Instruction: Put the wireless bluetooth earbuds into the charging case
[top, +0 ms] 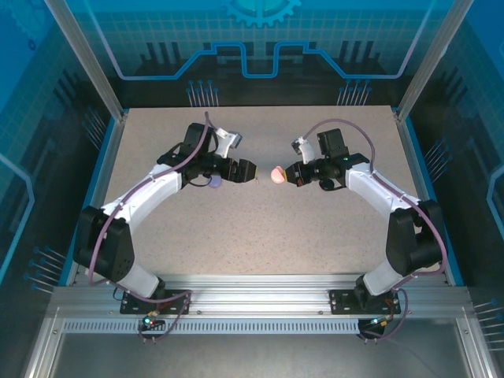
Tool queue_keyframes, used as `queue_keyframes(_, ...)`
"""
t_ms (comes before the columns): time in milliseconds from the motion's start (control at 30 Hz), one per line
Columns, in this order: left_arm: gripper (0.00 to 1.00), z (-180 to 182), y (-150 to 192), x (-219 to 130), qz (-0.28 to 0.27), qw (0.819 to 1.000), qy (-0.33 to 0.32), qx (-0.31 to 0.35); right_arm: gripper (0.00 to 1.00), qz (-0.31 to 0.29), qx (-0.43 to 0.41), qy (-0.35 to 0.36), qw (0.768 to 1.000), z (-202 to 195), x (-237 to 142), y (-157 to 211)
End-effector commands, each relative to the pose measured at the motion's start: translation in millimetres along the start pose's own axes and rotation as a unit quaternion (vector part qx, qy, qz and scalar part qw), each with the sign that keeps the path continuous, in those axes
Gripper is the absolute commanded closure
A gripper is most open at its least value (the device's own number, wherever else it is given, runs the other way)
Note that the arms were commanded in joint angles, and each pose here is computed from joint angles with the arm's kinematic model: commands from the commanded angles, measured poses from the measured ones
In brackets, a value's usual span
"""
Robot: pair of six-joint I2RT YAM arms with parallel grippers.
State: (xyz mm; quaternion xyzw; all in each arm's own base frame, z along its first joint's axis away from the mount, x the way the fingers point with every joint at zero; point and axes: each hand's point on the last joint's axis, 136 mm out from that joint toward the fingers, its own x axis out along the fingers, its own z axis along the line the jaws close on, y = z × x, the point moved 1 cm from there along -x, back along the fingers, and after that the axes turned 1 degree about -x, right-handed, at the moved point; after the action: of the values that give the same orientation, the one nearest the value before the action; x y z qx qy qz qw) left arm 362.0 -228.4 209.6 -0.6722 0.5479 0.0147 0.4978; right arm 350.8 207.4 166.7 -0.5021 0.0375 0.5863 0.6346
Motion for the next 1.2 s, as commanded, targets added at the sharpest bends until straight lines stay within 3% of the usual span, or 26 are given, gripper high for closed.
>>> queue_keyframes(0, 0.01, -6.6, -16.4, -9.9, -0.035, 0.999, 0.002, 0.038, 1.0, -0.012, -0.02, -0.002, 1.0, 7.2, -8.8, -9.0)
queue_keyframes(633, 0.01, -43.9, -19.3, -8.7, 0.037, 0.992, 0.097, 0.069, 1.0, -0.022, -0.094, -0.011, 0.995, 37.5, -20.1, -53.1)
queue_keyframes(967, 0.01, -69.2, -18.6, -16.6, 0.066, 0.98, 0.173, 0.07, 1.0, -0.009, -0.122, -0.006, 0.992, 48.0, -25.2, -54.9)
queue_keyframes(1167, 0.01, -68.7, -14.9, -11.2, 0.088, 0.977, 0.184, 0.057, 1.0, -0.008, -0.137, -0.014, 0.99, 60.0, -31.2, -53.2)
